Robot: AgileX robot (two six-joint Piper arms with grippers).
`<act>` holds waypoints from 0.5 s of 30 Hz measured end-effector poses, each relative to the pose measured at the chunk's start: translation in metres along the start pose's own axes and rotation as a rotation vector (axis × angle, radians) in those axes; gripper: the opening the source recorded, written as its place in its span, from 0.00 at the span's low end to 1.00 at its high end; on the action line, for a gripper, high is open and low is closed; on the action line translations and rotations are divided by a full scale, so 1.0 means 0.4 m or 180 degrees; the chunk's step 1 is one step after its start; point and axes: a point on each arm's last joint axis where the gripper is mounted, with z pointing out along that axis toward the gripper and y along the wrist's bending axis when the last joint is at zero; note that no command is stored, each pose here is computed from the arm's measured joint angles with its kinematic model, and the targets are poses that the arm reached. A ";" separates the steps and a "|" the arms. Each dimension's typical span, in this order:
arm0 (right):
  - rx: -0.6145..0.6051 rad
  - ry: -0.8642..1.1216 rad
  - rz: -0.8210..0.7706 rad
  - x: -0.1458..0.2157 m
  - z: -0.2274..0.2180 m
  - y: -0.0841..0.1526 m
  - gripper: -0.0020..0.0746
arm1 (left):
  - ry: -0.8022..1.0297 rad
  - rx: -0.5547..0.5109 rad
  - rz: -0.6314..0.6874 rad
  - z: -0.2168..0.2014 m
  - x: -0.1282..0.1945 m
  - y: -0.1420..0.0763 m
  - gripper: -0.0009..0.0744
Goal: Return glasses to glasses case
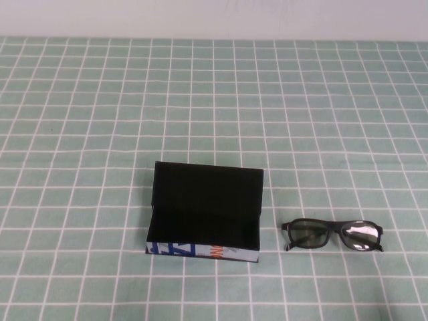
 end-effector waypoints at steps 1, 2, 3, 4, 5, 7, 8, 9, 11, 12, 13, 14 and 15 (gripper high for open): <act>-0.0001 -0.0049 0.0000 -0.002 0.001 0.000 0.01 | -0.0040 0.0004 0.0000 0.000 -0.003 0.000 0.01; -0.0004 -0.0125 0.0000 -0.007 0.001 0.000 0.01 | -0.0096 0.0016 -0.0026 0.000 -0.007 -0.001 0.01; -0.0007 -0.0242 -0.0001 -0.015 0.000 0.000 0.01 | -0.0155 0.0029 -0.0052 0.000 -0.011 -0.002 0.01; -0.0011 -0.0386 -0.0007 -0.025 -0.001 0.001 0.01 | -0.0249 0.0046 -0.0089 -0.001 -0.018 -0.003 0.01; -0.0017 -0.0548 -0.0007 -0.037 -0.002 0.001 0.01 | -0.0388 0.0068 -0.0125 -0.002 -0.028 -0.004 0.01; -0.0027 -0.0868 -0.0008 -0.059 -0.007 0.002 0.01 | -0.0649 0.0103 -0.0176 -0.005 -0.046 -0.006 0.01; -0.0034 -0.1056 -0.0008 -0.072 -0.011 0.002 0.01 | -0.0813 0.0124 -0.0218 -0.008 -0.058 -0.007 0.01; -0.0040 -0.1211 -0.0008 -0.082 -0.015 0.003 0.01 | -0.0947 0.0141 -0.0250 -0.010 -0.067 -0.007 0.01; -0.0053 -0.1599 -0.0014 -0.107 -0.027 0.004 0.01 | -0.1262 0.0175 -0.0287 -0.018 -0.088 -0.008 0.01; -0.0060 -0.1791 -0.0014 -0.119 -0.034 0.004 0.01 | -0.1366 0.0185 -0.0294 -0.021 -0.095 -0.008 0.01; -0.0066 -0.1980 -0.0014 -0.130 -0.042 0.005 0.01 | -0.1469 0.0195 -0.0299 -0.024 -0.102 -0.009 0.01; -0.0073 -0.2166 -0.0014 -0.141 -0.050 0.005 0.01 | -0.1542 0.0202 -0.0304 -0.026 -0.106 -0.009 0.01; -0.0078 -0.2309 -0.0014 -0.149 -0.056 0.005 0.01 | -0.1583 0.0206 -0.0311 -0.028 -0.109 -0.009 0.01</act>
